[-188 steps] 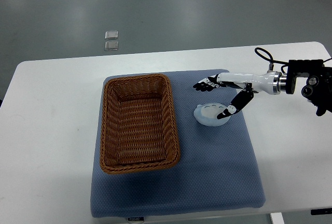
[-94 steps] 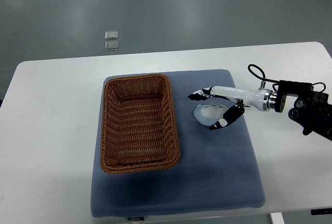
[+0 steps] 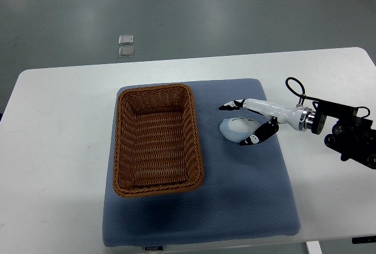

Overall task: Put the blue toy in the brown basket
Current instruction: 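Close the right hand fingers around the pale blue toy, then lift the toy and carry it over the brown wicker basket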

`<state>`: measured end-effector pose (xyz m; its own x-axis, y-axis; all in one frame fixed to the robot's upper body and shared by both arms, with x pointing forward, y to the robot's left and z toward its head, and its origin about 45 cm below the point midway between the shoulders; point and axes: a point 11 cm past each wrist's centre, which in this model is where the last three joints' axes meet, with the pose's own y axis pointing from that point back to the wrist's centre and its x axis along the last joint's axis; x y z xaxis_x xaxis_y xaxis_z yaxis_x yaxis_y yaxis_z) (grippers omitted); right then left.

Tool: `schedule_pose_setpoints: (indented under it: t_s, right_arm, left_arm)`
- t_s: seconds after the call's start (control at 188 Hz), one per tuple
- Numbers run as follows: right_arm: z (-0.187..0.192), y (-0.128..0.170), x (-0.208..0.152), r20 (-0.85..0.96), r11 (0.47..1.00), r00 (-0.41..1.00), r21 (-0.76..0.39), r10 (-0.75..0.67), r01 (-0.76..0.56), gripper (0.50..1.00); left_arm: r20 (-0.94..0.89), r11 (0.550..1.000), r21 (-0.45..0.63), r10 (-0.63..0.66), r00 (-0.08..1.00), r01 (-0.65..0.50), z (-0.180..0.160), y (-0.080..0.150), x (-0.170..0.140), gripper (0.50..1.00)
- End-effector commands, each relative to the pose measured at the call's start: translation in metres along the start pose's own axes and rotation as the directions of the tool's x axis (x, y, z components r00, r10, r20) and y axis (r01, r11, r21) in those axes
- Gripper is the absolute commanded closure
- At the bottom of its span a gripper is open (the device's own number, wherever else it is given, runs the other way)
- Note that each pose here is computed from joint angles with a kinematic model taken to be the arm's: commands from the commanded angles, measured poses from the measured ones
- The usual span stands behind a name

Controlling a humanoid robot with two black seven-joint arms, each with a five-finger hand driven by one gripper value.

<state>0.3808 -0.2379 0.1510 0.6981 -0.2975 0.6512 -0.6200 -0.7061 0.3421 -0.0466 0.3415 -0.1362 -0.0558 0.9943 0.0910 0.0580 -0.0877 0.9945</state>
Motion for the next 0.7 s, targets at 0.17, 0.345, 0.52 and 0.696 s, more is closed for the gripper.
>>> schedule_pose_setpoints:
  t_s: [0.17, 0.345, 0.52, 0.696]
  right_arm:
    - [0.002, 0.001, -0.004, -0.034, 1.000, 0.999, -0.006, -0.026, 0.026, 0.822]
    - [0.002, 0.002, -0.003, -0.053, 1.000, 0.998, -0.007, -0.023, 0.023, 0.877]
    - [0.003, 0.003, 0.000, -0.055, 1.000, 0.998, -0.006, -0.016, 0.016, 1.000]
    - [-0.002, 0.002, 0.007, -0.054, 1.000, 0.999, 0.015, 0.004, -0.004, 1.000]
  left_arm:
    - [0.000, 1.000, 0.000, 0.000, 1.000, 0.000, 0.000, 0.000, 0.000, 0.500]
    - [0.000, 1.000, 0.000, 0.000, 1.000, 0.000, 0.000, 0.000, 0.000, 0.500]
    - [0.000, 1.000, 0.000, -0.001, 1.000, 0.001, 0.000, 0.000, -0.001, 0.500]
    - [0.000, 1.000, 0.000, 0.000, 1.000, 0.000, 0.000, 0.000, 0.000, 0.500]
